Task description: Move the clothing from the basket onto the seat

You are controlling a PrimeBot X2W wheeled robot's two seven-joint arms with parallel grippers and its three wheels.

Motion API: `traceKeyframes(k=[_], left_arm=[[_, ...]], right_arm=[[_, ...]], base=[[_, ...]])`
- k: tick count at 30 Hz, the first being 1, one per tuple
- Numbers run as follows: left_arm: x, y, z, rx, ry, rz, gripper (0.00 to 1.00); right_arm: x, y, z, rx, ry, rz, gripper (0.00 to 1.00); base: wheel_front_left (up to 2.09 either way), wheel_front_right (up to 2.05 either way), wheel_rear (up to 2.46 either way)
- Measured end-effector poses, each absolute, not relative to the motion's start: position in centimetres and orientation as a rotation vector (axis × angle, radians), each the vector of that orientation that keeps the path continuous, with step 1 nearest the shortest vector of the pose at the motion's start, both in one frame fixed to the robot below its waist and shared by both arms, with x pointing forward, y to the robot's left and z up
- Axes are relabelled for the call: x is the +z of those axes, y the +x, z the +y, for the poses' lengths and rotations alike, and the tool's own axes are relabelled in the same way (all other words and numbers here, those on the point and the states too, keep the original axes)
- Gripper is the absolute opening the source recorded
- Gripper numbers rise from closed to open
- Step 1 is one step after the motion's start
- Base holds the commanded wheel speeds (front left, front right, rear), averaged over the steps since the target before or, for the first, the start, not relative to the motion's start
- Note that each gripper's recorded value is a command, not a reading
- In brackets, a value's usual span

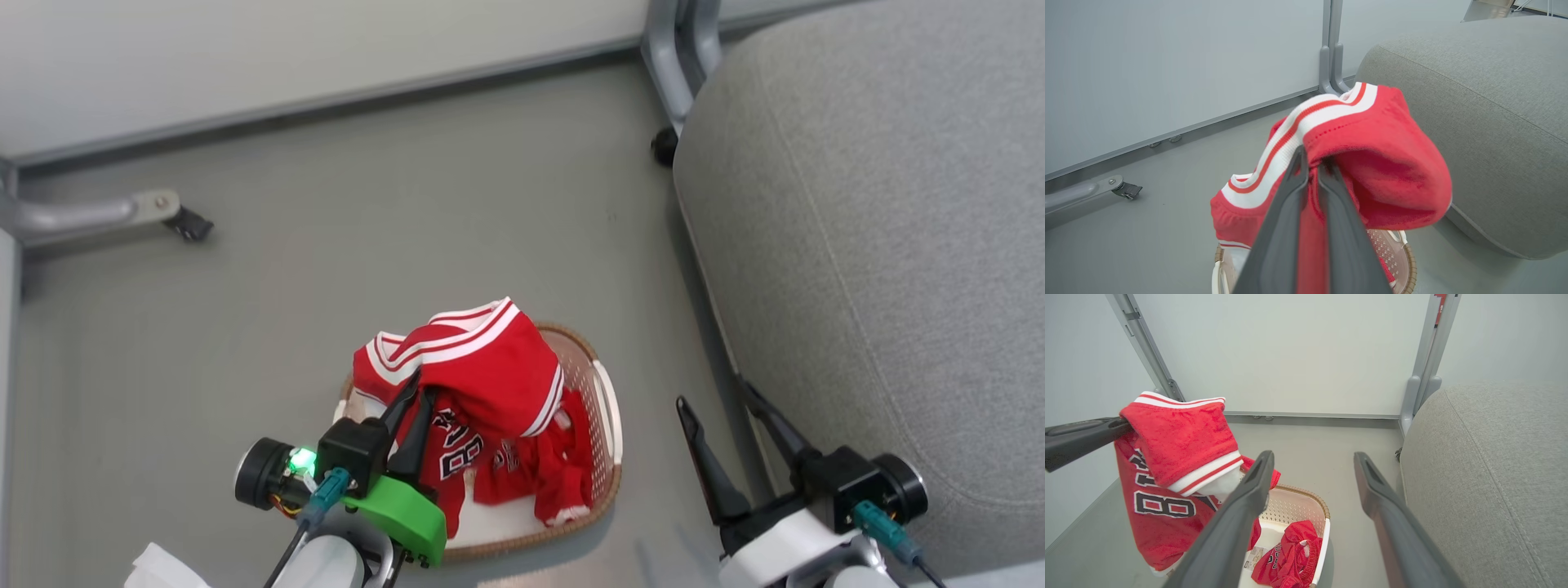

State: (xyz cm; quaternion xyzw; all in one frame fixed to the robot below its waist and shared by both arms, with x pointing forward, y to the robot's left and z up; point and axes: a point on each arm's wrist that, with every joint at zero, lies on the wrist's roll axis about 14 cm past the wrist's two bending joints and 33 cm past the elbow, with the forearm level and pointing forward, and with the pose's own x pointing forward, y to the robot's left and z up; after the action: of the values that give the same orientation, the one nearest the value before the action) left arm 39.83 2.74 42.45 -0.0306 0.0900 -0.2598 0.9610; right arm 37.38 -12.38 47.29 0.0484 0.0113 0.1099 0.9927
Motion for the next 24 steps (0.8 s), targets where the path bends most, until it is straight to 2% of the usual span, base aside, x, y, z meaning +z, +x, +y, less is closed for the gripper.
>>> traceKeyframes(k=[13,24], left_arm=[[53.1,38.2,1.2,-0.569,-0.057,-0.128,0.0],[54.5,37.8,-0.3,-0.601,-0.108,-0.158,0.0]], right_arm=[[50.9,33.8,-10.3,0.285,0.092,-0.084,1.0],[51.0,33.4,-6.1,0.415,0.123,-0.074,1.0]], base=[[0.0,0.0,0.0],[0.0,0.0,0.0]])
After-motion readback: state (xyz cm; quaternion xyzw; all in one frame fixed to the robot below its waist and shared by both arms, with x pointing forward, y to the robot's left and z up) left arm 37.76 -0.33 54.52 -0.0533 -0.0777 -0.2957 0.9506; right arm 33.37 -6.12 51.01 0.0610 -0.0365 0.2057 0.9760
